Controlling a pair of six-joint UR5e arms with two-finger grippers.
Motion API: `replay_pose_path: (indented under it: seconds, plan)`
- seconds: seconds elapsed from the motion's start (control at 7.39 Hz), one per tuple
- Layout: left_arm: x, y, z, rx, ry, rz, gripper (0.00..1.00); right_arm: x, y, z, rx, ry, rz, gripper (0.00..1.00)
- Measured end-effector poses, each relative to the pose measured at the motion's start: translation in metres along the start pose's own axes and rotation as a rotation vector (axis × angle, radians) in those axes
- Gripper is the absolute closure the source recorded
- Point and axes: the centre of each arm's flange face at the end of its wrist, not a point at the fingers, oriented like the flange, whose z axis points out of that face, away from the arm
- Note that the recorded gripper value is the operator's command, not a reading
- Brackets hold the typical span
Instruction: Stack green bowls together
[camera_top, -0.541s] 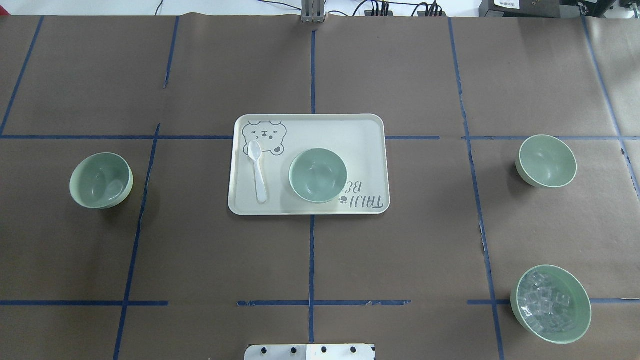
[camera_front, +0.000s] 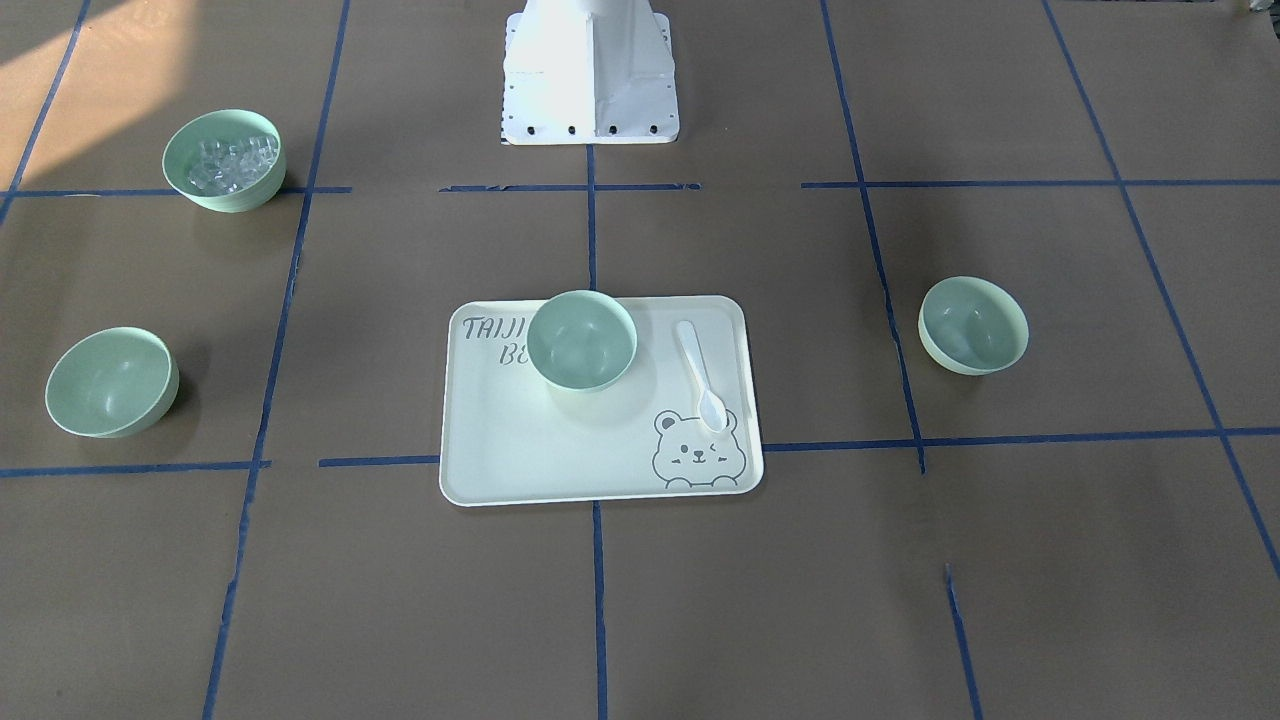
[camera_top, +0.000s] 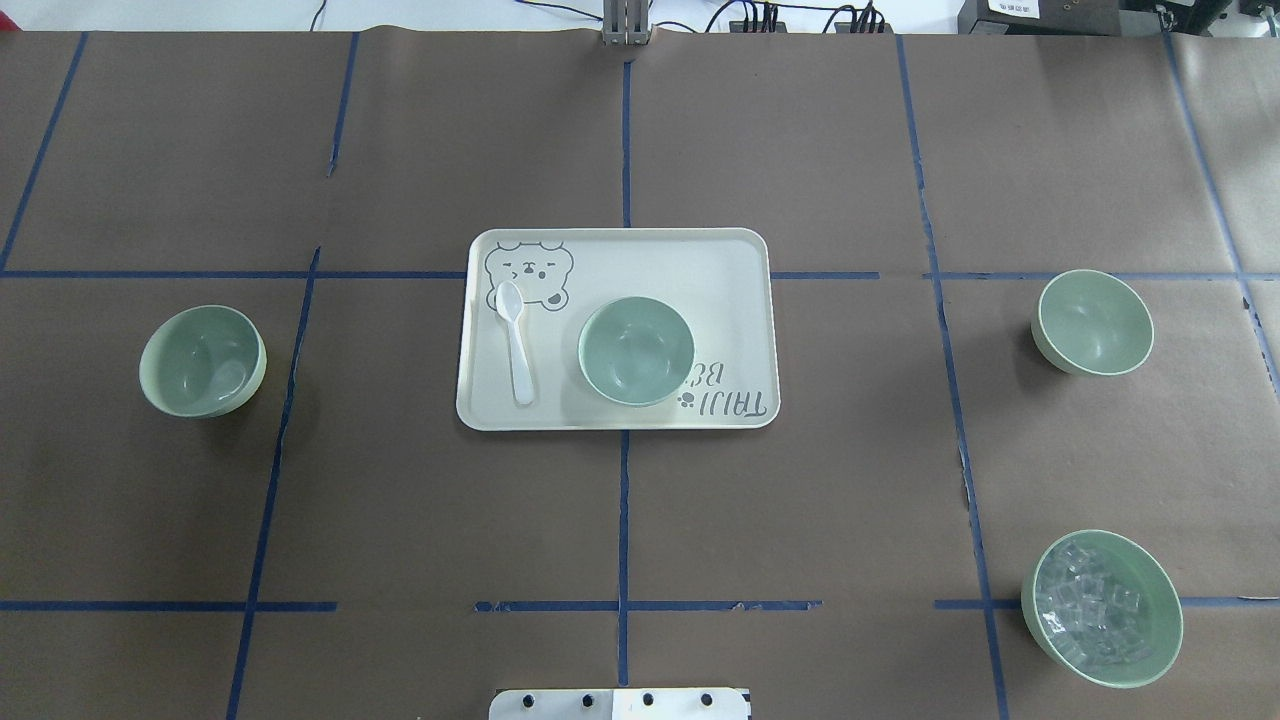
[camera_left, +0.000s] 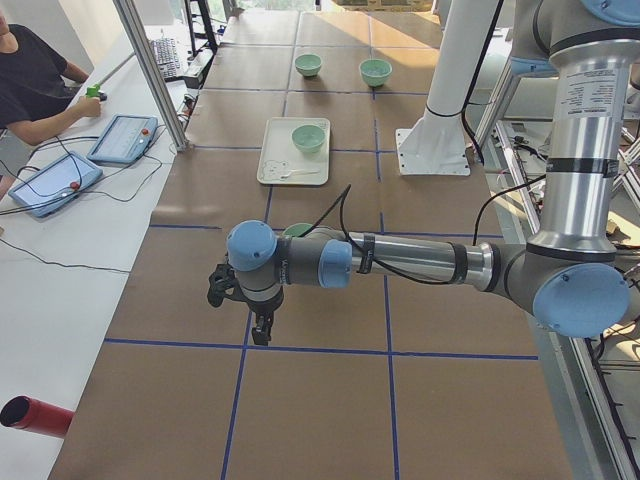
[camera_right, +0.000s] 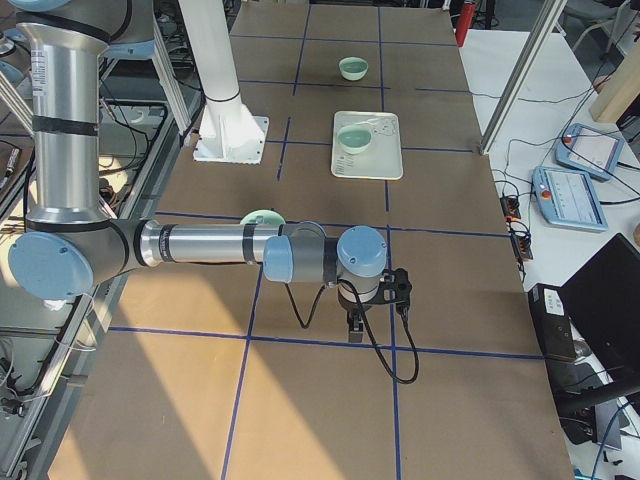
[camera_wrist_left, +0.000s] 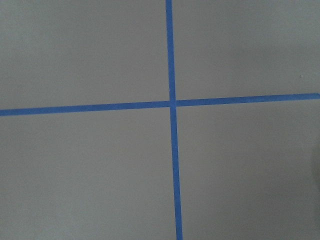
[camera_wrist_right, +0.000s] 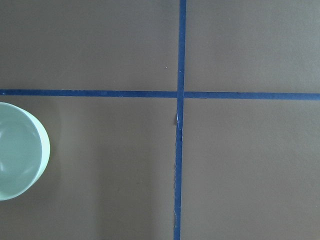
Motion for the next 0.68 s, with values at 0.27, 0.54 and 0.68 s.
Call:
replay_pose_path:
  seconds: [0.27,0.54,0.68]
  plan:
    - [0.04,-0.01,0.023,0.024,0.018,-0.003,0.0,-0.015,-0.003,0.002,0.003,-0.002,-0.037,0.0]
    - [0.086,-0.01,0.053,0.051,0.063,-0.07,0.0,-0.023,-0.007,0.002,0.004,-0.006,-0.054,0.0]
    - [0.11,-0.007,0.067,0.066,0.095,-0.108,0.0,-0.027,-0.01,0.001,0.006,-0.008,-0.063,0.0]
